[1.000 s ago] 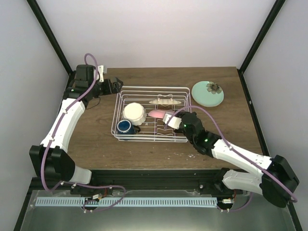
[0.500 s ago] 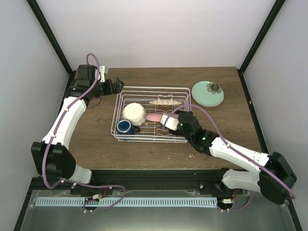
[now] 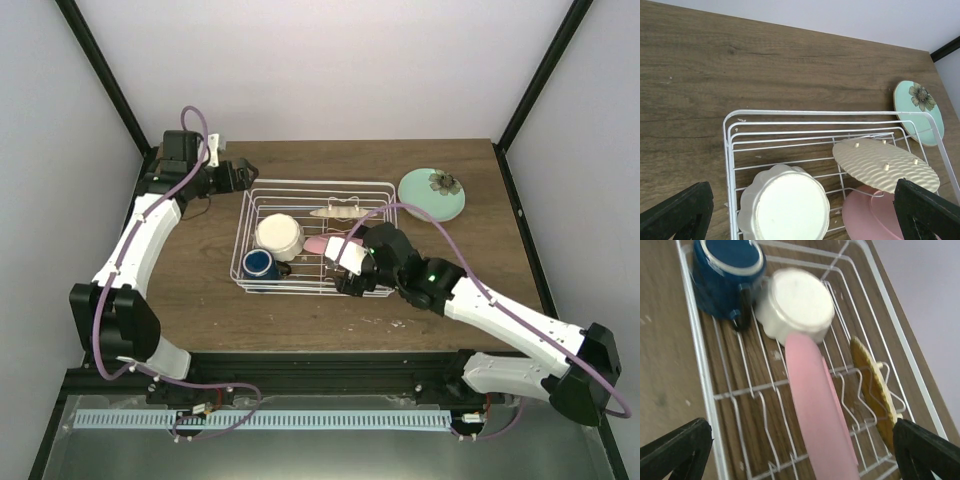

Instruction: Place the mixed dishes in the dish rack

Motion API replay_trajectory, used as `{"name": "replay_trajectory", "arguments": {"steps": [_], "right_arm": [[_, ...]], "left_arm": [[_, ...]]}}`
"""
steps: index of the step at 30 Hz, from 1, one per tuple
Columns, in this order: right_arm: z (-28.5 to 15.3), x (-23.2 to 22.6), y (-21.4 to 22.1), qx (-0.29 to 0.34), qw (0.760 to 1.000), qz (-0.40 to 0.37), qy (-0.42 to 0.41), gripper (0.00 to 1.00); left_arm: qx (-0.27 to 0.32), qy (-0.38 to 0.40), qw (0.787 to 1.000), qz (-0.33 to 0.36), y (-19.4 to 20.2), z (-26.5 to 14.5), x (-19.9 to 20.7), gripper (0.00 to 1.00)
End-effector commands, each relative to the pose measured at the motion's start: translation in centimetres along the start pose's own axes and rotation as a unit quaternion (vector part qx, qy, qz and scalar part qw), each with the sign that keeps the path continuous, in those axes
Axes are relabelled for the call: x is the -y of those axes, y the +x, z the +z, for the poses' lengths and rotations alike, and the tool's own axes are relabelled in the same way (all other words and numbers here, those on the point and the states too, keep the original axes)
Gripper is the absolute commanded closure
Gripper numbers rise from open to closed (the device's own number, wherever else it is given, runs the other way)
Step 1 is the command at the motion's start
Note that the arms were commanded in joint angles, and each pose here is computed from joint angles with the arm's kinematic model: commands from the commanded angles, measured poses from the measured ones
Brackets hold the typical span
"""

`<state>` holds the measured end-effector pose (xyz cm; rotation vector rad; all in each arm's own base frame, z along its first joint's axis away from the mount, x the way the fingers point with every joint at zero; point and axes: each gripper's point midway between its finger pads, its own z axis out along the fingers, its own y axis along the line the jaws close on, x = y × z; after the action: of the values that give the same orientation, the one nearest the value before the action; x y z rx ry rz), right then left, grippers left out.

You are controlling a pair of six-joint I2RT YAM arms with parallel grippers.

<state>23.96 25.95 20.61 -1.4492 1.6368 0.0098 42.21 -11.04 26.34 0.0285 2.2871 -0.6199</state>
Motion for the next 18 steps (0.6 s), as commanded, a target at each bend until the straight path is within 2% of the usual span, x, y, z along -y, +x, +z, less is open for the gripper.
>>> {"name": "replay_trajectory", "arguments": {"steps": [1, 7, 10, 13, 18], "right_arm": [[-3.0, -0.1, -4.8, 0.061, 0.991, 0.098, -0.066, 0.0], [-2.8, 5.4, -8.6, 0.073, 0.975, 0.21, 0.001, 0.0], [-2.2, 10.0, -8.5, 0.078, 0.959, 0.269, 0.039, 0.0], [-1.7, 16.7, -5.6, 0.076, 0.923, 0.368, 0.08, 0.0], [-0.4, 26.1, 4.3, 0.02, 0.857, 0.492, 0.151, 0.0]], "left_arm": [[0.013, 0.018, 1.0, 0.009, -1.4, 0.3, 0.6, 0.0], [0.003, 0.014, 1.0, 0.009, -1.7, 1.1, 0.2, 0.0], [0.001, 0.008, 1.0, 0.012, -2.0, 1.5, 0.0, 0.0], [-0.001, 0.01, 1.0, 0.013, -2.1, 2.0, -0.1, 0.0], [-0.001, 0.015, 1.0, 0.017, -2.6, 2.5, -0.2, 0.0]]}}
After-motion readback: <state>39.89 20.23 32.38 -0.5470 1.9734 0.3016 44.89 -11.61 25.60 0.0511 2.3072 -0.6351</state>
